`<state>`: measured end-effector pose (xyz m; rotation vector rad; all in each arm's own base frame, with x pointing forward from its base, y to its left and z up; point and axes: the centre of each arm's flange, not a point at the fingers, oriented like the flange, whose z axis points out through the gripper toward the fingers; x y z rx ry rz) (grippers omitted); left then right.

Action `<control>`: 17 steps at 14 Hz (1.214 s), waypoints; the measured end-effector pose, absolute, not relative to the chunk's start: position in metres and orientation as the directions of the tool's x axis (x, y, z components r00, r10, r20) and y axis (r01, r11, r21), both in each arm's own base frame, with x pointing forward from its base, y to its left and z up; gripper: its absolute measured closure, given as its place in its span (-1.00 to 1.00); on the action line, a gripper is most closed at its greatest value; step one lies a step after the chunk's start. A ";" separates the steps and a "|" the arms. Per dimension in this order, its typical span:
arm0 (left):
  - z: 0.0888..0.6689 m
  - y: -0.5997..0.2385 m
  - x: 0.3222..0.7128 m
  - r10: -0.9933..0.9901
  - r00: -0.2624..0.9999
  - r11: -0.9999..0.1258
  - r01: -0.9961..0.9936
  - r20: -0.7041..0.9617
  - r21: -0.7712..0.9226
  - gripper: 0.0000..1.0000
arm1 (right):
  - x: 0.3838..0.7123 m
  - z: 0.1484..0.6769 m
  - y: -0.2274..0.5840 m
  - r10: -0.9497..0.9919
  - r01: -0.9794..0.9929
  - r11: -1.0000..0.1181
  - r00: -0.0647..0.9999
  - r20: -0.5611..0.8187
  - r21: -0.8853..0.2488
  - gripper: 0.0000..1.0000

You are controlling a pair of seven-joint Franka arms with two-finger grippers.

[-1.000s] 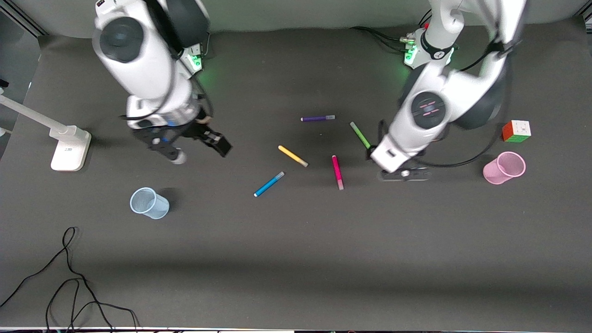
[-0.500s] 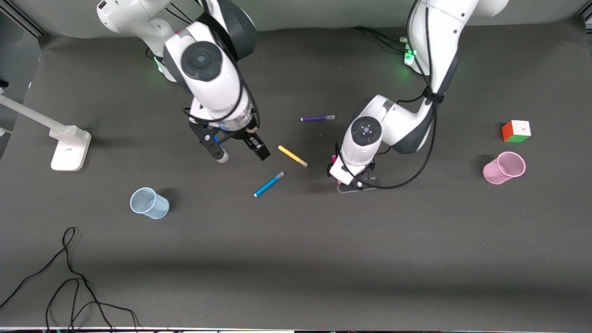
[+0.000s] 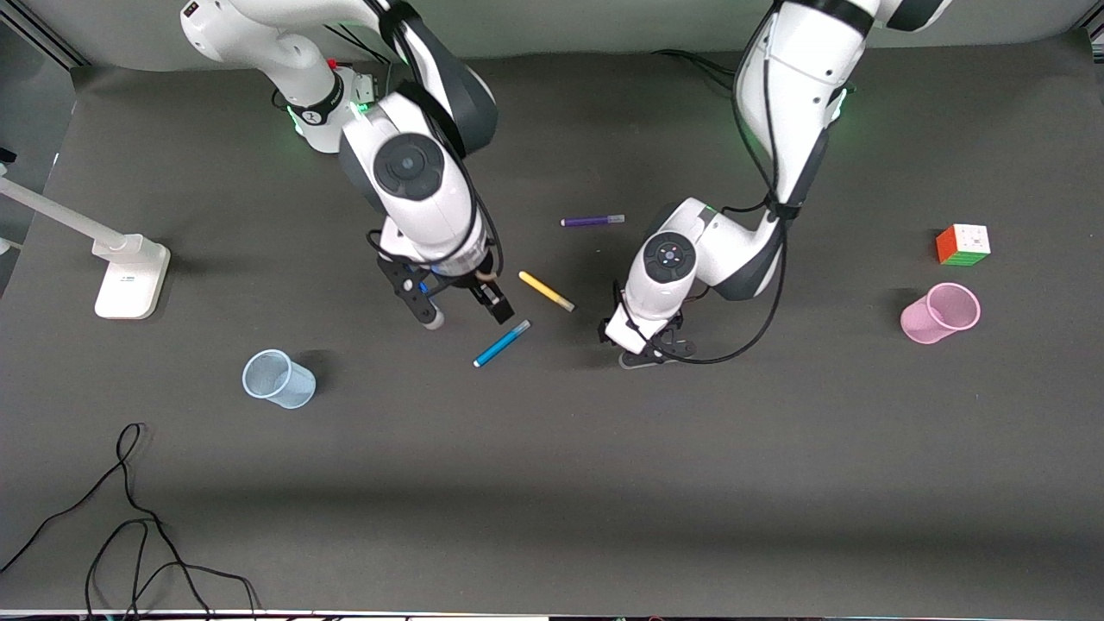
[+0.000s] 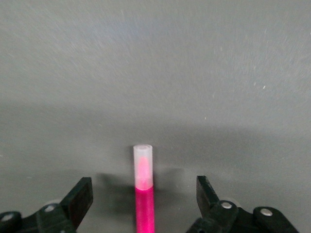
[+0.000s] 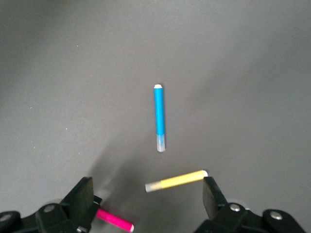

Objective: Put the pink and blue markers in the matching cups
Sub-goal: 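Lower the left gripper to the pink marker while the right gripper reaches the blue marker, then close the left gripper on pink while the right gripper grasps blue, then lift the pink marker toward the pink cup while the right gripper carries blue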

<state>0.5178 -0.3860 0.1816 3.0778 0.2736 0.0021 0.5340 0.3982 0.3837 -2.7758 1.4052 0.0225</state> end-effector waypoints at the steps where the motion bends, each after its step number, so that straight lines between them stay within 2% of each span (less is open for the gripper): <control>1: 0.177 -0.388 0.515 0.175 0.985 -0.983 0.175 -0.008 0.047 -0.86 | 0.535 0.366 0.398 -0.807 -0.807 -0.590 0.591 -0.023 -0.023 -1.00; 5: 0.172 -0.389 0.508 0.167 0.986 -0.985 0.168 -0.025 0.028 -0.84 | 0.540 0.298 0.403 -0.807 -0.807 -0.591 0.591 -0.008 -0.024 -1.00; 6: 0.170 -0.388 0.506 0.165 0.986 -0.986 0.166 -0.028 0.023 -0.73 | 0.541 0.283 0.404 -0.807 -0.806 -0.591 0.591 -0.004 -0.021 -1.00; 7: 0.169 -0.388 0.505 0.165 0.986 -0.986 0.165 -0.030 0.021 -0.73 | 0.542 0.270 0.405 -0.806 -0.806 -0.591 0.591 -0.001 -0.018 -1.00; 9: 0.173 -0.388 0.506 0.164 0.986 -0.986 0.165 -0.025 0.025 -0.37 | 0.543 0.248 0.405 -0.806 -0.806 -0.592 0.592 0.004 -0.018 -1.00; 13: 0.179 -0.385 0.510 0.172 0.985 -0.985 0.173 -0.020 0.022 0.62 | 0.543 0.209 0.404 -0.806 -0.806 -0.592 0.592 0.014 -0.015 -1.00; 17: 0.210 -0.366 0.528 0.203 0.978 -0.979 0.202 -0.051 -0.029 0.66 | 0.542 0.193 0.404 -0.805 -0.805 -0.593 0.593 0.017 -0.008 -1.00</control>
